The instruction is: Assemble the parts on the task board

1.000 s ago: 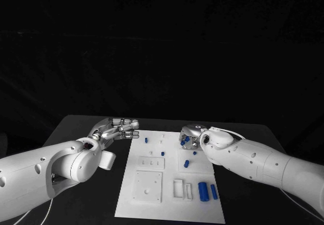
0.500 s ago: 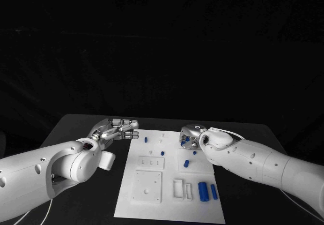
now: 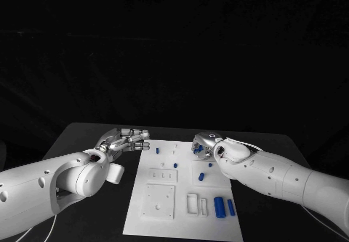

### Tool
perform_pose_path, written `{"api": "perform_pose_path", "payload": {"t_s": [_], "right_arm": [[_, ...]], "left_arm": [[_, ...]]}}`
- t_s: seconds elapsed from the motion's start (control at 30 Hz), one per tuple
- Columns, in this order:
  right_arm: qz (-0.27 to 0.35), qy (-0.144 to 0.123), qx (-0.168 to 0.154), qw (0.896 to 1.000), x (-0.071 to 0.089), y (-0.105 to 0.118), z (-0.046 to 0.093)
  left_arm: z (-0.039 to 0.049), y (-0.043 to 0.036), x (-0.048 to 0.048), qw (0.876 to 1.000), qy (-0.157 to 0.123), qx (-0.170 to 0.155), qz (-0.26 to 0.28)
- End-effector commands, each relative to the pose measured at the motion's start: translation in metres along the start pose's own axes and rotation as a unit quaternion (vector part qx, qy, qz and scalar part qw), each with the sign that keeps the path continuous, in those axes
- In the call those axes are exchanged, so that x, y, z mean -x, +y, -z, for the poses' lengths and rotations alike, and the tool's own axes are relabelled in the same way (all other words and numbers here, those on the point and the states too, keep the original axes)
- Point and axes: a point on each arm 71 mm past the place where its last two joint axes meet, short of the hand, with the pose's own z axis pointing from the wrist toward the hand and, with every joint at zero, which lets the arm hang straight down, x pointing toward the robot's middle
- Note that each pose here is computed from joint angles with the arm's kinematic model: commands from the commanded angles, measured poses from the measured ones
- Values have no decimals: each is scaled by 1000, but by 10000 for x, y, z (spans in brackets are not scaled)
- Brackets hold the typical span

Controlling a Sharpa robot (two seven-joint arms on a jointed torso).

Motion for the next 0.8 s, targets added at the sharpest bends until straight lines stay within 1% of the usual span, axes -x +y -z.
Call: {"api": "perform_pose_path", "payload": {"t_s": [0.03, 0.2, 0.33, 0.6, 0.8], "right_arm": [[6, -48, 4, 999, 74, 71, -9], [1, -74, 5, 997, 120, 201, -55], [-2, -87, 3, 996, 138, 298, -110], [-6, -97, 3, 995, 129, 491, -232], [-8, -108, 1, 994, 132, 585, -283]], "left_arm": [[-7, -18, -26, 1000, 10, -5, 2], [-11, -17, -18, 1000, 9, -5, 1], [-16, -17, -22, 1000, 9, -5, 1], [-39, -17, -61, 1000, 14, -6, 2], [-46, -19, -88, 1000, 17, -6, 3]]}}
